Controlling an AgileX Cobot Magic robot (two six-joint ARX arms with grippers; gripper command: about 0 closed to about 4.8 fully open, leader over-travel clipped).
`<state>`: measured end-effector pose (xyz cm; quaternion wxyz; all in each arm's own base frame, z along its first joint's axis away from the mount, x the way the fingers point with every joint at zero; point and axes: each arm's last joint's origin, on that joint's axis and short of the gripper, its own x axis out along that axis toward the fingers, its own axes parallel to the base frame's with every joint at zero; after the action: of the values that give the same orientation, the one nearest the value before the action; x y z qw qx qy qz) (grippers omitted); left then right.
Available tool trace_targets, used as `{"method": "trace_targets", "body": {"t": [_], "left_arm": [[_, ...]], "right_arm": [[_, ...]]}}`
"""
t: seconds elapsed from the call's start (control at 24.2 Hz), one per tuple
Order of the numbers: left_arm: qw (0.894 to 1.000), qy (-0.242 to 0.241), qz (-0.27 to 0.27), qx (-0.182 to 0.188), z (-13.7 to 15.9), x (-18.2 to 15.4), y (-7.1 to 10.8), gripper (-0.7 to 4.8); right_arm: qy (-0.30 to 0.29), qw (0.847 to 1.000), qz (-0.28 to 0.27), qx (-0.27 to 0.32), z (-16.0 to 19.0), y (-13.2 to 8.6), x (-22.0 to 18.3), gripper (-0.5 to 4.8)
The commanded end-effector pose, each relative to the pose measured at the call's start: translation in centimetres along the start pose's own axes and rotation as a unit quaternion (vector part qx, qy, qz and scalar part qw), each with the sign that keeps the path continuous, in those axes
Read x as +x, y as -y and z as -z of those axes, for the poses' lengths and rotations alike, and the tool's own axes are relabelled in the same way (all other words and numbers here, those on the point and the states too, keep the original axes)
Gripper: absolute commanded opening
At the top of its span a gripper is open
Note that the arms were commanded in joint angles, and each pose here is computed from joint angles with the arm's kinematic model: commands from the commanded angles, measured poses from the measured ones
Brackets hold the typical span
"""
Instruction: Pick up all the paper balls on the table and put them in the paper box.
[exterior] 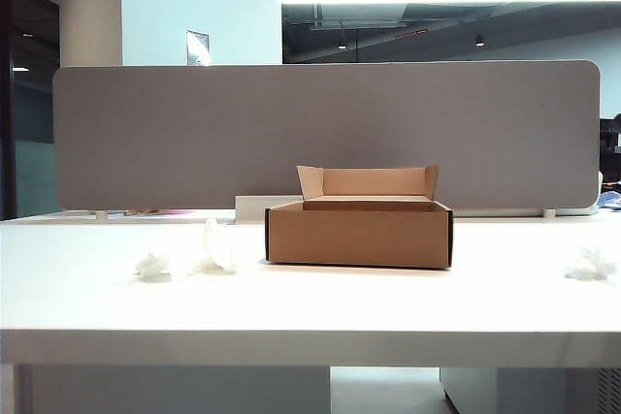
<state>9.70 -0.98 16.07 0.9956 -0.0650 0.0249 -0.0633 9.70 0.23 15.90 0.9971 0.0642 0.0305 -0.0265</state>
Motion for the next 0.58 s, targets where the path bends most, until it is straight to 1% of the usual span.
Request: {"method": "trace_targets", "body": {"t": [0.04, 0.21, 0.29, 0.33, 0.37, 0.41, 0.46, 0.58], "left_arm": [[1.0, 0.005, -0.001, 0.0, -0.2, 0.0, 0.0, -0.05], [1.0, 0.005, 0.0, 0.0, -0.2, 0.0, 0.0, -0.05], [1.0, 0.005, 0.002, -0.003, -0.2, 0.0, 0.0, -0.05], [1.0, 0.005, 0.003, -0.011, -0.2, 0.0, 0.0, -0.05], [0.999, 0.006, 0.004, -0.043, -0.3, 0.0, 0.0, -0.05], [0.999, 0.009, 0.004, -0.05, -0.3, 0.0, 0.0, -0.05], [0.998, 0.014, 0.005, -0.055, -0.4, 0.0, 0.1, -0.05], [0.998, 0.017, 0.006, -0.055, -0.5, -0.1, 0.1, -0.05]], "right_arm": [[0.04, 0.999, -0.006, 0.002, -1.6, -0.2, -0.3, -0.02], [0.068, 0.998, -0.006, 0.002, -3.5, -0.4, -0.9, -0.02], [0.066, 0.998, -0.006, 0.002, -4.2, -0.4, -1.1, -0.02], [0.057, 0.998, -0.005, 0.001, -4.4, -0.5, -1.2, -0.02], [0.035, 0.999, -0.002, -0.002, -4.7, -0.5, -1.3, -0.02], [0.024, 1.0, -0.001, -0.003, -4.9, -0.5, -1.2, -0.02], [-0.004, 1.0, 0.003, -0.006, -5.4, -0.6, -1.1, -0.02], [-0.032, 0.999, 0.006, -0.009, -6.3, -0.8, -0.6, -0.02]]}}
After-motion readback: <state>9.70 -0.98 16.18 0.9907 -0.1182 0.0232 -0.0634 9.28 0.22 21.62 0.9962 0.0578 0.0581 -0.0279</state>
